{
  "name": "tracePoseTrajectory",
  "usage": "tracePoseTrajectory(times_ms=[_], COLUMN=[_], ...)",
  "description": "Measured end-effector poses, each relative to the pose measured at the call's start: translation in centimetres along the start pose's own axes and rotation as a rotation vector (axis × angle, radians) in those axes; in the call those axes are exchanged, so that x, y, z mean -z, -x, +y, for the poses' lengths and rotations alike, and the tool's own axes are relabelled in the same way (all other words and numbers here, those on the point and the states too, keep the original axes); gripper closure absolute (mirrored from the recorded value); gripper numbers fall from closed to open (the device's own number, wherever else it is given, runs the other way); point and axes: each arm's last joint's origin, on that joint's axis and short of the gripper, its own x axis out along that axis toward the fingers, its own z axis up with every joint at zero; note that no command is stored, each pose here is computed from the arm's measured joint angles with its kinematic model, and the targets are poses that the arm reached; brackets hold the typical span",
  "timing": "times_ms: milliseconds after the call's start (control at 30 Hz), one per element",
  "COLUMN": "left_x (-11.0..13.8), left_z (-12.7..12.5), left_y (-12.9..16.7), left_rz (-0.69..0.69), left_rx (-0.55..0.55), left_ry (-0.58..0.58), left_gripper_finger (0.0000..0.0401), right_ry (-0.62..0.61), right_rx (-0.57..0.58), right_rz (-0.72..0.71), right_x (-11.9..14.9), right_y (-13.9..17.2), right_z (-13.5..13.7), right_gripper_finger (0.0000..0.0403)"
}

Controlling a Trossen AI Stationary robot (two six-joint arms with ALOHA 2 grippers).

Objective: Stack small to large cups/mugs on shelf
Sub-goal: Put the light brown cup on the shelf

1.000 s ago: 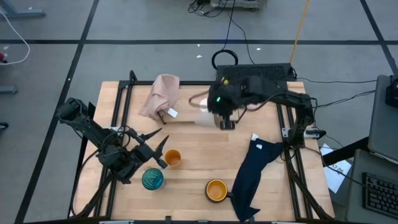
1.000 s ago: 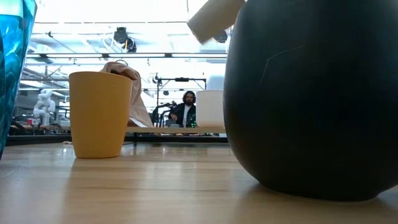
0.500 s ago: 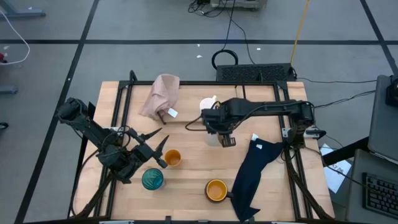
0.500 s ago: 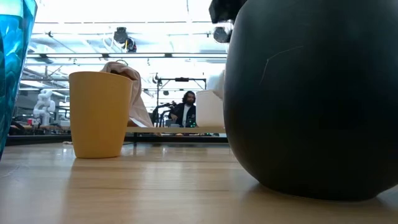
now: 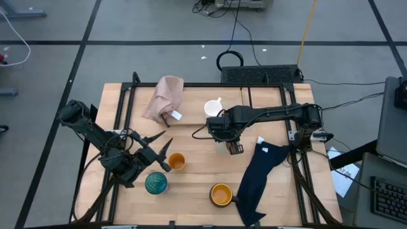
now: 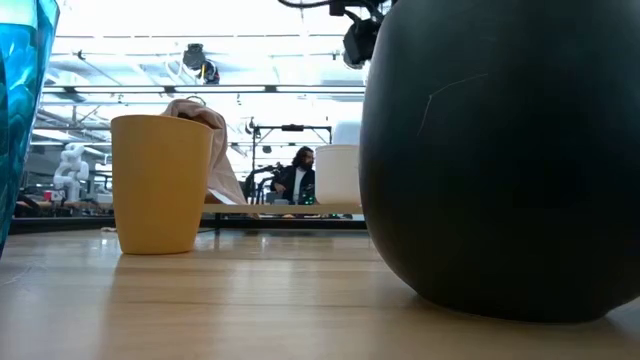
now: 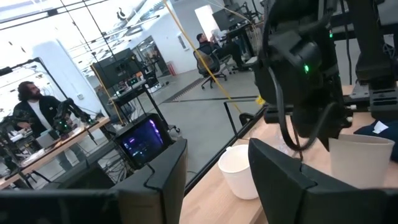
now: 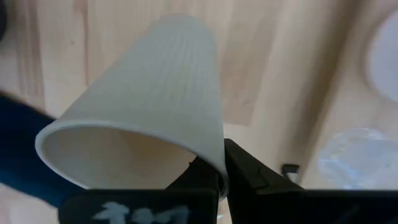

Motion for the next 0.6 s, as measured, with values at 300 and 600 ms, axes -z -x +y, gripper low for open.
tracePoseTrajectory(times_ms=[300,600], left_x=[0.0,0.0], left_z=[0.0,0.0], left_y=[0.0,0.0], left_rz=[0.000,0.000], left_rx=[0.000,0.000], left_ry=[0.000,-0.002], left_gripper_finger=[0.0229,0.0229], right_ry=[0.003,0.013], right_rx=[-0.018,-0.036], right_rz=[0.067,0.182], right_x=[0.7,0.7], right_y=[-1.9,-4.3], right_z=[0.2,0.2], right_gripper_finger=[0.0403,0.0403])
